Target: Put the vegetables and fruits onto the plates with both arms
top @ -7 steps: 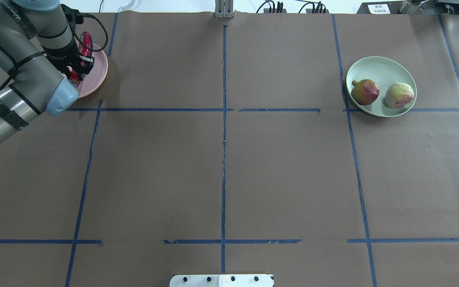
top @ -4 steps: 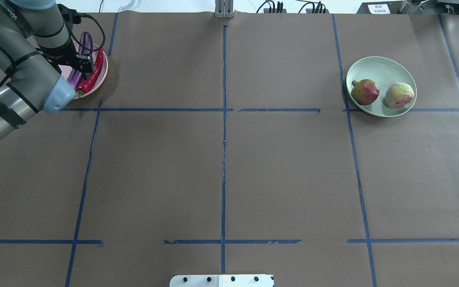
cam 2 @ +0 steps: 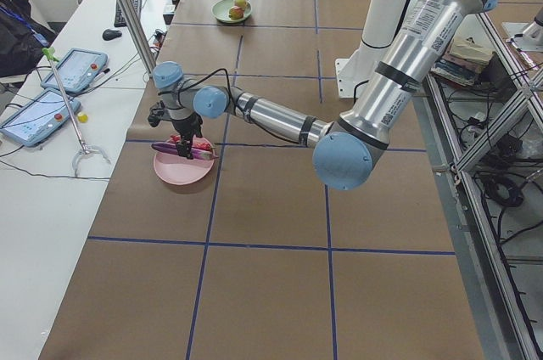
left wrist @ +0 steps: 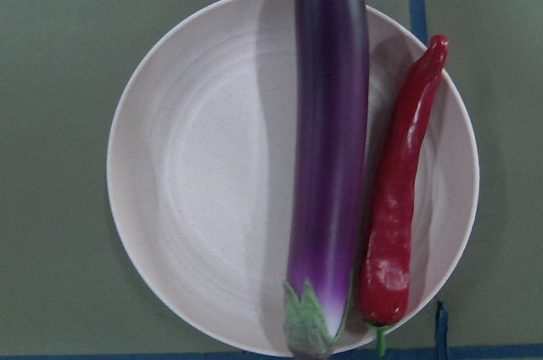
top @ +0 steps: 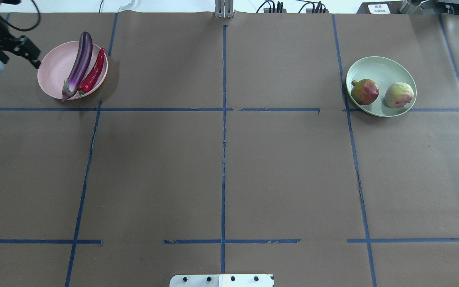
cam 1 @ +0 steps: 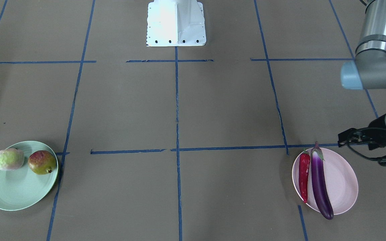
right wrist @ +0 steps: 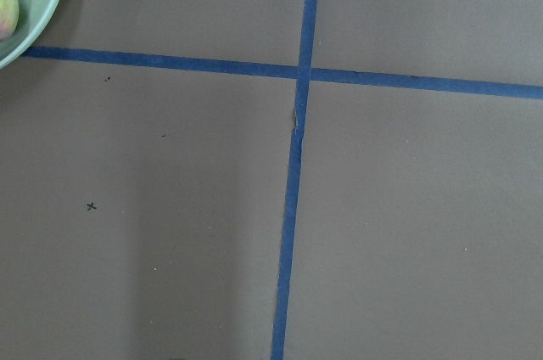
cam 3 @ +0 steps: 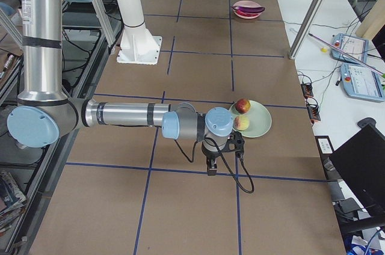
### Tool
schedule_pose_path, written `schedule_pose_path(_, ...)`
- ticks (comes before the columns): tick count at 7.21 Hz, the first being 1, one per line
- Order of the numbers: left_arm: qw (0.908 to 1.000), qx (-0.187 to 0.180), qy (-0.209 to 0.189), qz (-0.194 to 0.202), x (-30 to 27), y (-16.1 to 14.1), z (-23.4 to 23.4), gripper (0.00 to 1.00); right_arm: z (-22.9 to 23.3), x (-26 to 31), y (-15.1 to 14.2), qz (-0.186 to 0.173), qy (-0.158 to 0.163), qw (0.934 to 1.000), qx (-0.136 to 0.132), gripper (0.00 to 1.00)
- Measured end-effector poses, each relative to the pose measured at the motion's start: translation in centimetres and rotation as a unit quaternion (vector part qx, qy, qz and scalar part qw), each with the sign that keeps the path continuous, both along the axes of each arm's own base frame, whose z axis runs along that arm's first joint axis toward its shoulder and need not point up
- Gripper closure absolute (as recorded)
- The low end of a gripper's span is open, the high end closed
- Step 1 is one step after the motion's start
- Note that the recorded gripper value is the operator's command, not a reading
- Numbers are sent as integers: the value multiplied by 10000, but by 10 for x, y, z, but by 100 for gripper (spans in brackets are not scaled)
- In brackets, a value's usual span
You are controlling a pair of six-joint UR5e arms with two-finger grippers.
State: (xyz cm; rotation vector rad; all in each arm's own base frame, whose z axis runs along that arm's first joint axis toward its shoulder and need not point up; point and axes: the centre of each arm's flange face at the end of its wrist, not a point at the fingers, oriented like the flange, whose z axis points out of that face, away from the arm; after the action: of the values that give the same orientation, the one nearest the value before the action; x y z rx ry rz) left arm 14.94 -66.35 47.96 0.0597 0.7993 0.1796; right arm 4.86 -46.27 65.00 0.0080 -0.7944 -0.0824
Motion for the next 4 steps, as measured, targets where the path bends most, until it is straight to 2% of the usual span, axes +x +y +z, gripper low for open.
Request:
schedule_pose_path(2, 9990, 310, 264, 204, -99, 29, 43, 0, 0, 0, 0, -3, 5, 10000, 4, 0)
schedule_pose_path(3, 9988, 298, 262, 275, -133, 45, 50, 0, 0, 0, 0, -4, 7, 10000, 4, 0)
schedule_pose_path(4, 9988, 197, 248, 369, -169, 74, 70, 0, 0, 0, 0, -4, 11, 10000, 2, 0)
